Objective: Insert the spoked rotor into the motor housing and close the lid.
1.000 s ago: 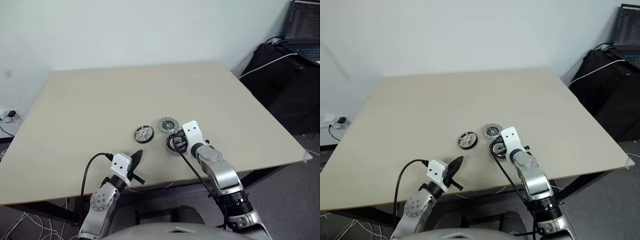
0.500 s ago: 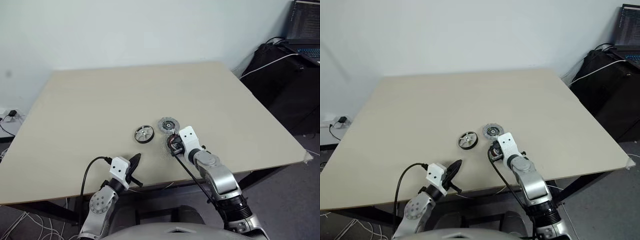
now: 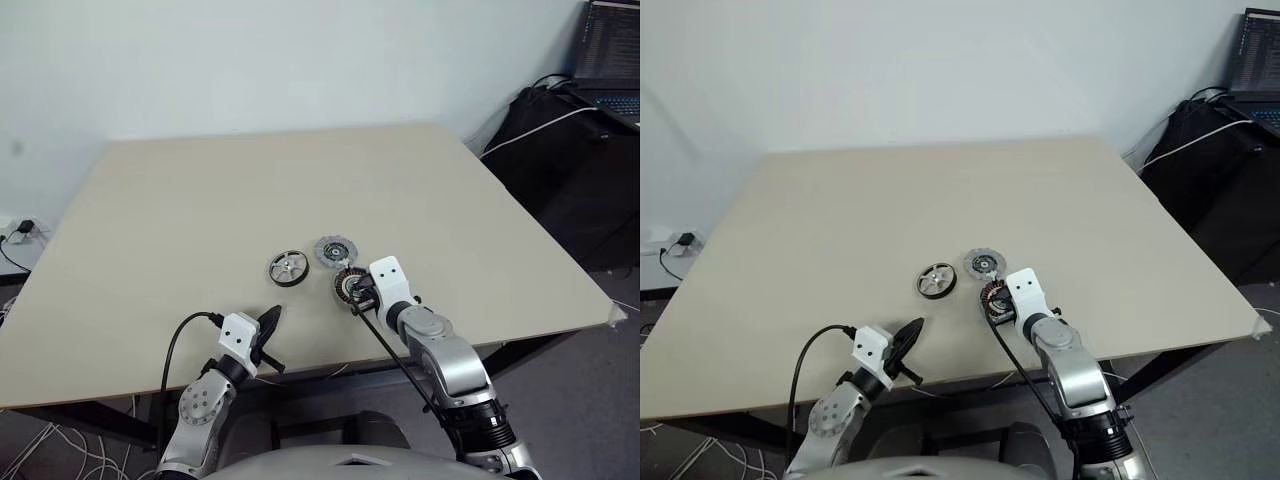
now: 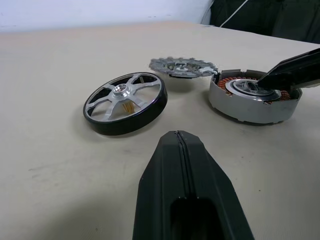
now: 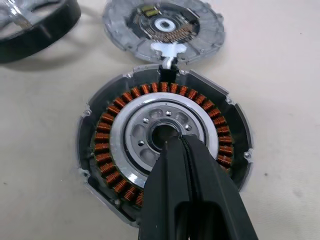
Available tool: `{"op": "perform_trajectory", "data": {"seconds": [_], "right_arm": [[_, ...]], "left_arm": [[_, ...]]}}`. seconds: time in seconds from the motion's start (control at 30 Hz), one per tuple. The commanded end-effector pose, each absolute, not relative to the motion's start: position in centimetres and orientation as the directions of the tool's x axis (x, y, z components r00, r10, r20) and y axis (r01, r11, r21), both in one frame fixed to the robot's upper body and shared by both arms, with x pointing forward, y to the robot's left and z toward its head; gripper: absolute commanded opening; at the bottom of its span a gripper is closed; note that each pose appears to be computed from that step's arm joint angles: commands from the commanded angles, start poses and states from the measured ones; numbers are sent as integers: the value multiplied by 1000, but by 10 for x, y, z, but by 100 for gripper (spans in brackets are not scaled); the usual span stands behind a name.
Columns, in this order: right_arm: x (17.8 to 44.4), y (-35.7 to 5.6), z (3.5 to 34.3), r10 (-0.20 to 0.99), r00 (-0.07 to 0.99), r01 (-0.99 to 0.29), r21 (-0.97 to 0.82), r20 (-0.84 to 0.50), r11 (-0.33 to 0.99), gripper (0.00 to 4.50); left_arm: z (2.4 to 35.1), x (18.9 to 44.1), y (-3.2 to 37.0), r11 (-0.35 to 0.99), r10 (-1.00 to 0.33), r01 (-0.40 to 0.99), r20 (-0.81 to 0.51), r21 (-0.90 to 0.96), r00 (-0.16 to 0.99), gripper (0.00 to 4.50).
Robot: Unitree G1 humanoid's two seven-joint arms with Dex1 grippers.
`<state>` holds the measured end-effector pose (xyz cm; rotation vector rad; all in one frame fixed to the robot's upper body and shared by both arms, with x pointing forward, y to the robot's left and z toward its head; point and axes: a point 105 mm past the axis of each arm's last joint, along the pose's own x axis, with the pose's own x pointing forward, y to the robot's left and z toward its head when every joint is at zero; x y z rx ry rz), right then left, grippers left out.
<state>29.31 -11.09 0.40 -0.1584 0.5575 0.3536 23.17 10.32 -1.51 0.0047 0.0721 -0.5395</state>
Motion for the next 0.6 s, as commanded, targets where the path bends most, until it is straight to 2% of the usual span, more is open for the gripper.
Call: {"op": "perform_trajectory", "data": {"seconds": [0.03,0.33,0.6], "right_arm": [[305,-103,31,316,840,-377,-56,-440,925,1],[318,-97,33,317,851,-375,-63,-419,925,1],[317,-101,0,291,807,-379,-74,-514,922,1]], "left_arm": [[-1,236,99,851,-525,525,-15,8,851,0],[5,235,96,850,-526,526,-7,9,851,0],[22,236,91,853,-522,522,7,12,853,0]]}}
